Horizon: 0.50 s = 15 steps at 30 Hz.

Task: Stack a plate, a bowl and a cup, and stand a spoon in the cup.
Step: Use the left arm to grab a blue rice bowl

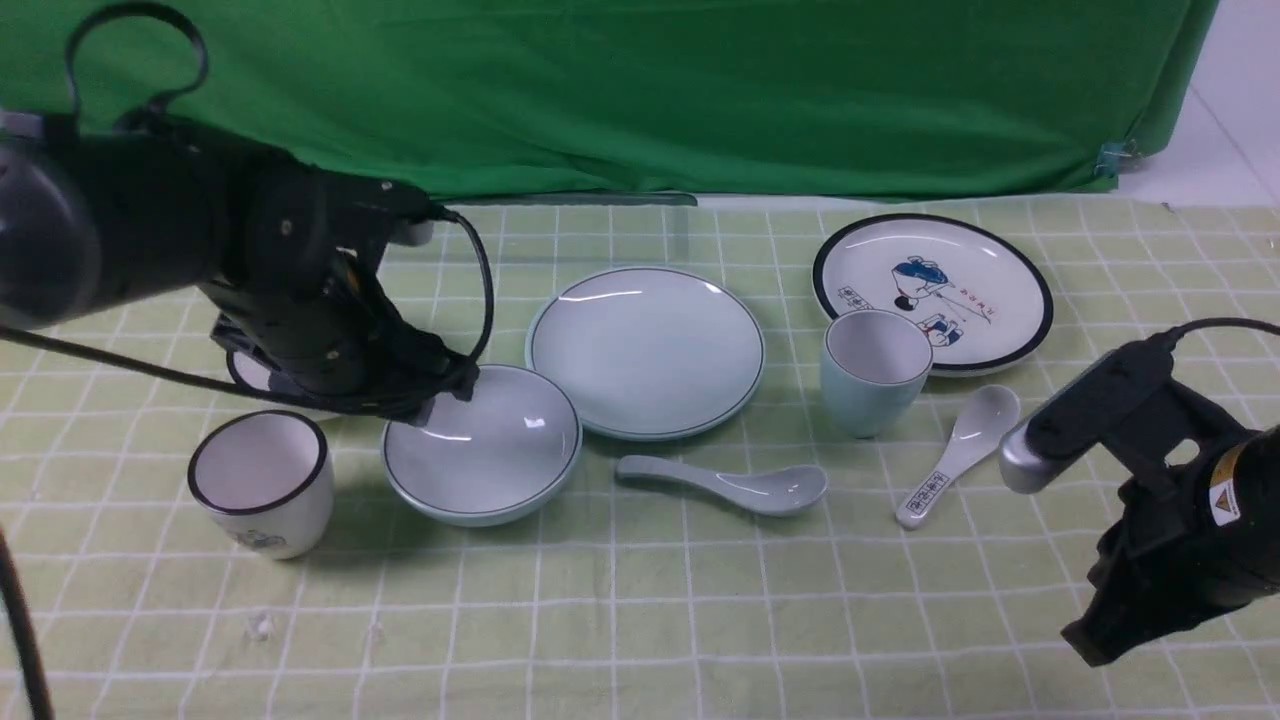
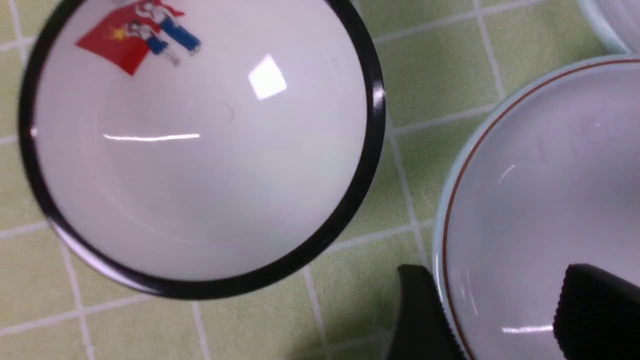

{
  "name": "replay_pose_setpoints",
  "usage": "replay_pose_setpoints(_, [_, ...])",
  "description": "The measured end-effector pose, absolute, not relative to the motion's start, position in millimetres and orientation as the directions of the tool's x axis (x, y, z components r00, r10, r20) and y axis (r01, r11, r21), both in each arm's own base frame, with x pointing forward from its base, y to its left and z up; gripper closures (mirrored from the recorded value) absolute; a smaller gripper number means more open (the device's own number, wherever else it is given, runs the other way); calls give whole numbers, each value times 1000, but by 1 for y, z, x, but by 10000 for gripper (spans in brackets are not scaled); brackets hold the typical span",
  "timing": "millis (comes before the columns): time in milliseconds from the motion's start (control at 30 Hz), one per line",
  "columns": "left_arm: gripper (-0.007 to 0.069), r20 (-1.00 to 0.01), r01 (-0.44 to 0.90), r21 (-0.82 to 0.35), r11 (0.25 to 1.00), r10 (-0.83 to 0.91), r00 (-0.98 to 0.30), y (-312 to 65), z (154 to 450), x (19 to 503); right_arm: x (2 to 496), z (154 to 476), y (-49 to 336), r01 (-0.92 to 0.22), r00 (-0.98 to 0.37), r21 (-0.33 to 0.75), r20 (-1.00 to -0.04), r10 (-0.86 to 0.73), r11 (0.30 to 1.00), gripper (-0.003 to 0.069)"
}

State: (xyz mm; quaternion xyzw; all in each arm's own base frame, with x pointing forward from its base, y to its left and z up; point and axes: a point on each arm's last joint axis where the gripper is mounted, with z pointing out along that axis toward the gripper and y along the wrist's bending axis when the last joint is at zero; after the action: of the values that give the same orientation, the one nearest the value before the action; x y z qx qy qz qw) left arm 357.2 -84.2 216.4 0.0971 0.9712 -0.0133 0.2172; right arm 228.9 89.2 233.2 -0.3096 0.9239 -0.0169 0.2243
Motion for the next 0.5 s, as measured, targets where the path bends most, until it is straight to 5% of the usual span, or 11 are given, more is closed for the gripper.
replay_pose_setpoints(100, [253, -386, 202, 4, 979, 188, -903, -88, 197, 366, 232, 235, 91, -562, -690, -176, -438, -576, 808, 646])
replay_pose_setpoints(233, [403, -374, 242, 2, 970, 226, -900, -90, 187, 369, 233, 236, 92, -561, -686, -178, -447, -574, 808, 646])
replay_pose_setpoints(333, [607, -393, 282, -2, 959, 258, -882, -93, 194, 373, 235, 236, 92, -560, -676, -181, -465, -572, 809, 646])
replay_pose_setpoints(500, [635, -403, 330, -16, 944, 296, -866, -97, 225, 375, 235, 236, 93, -559, -672, -182, -472, -571, 809, 645])
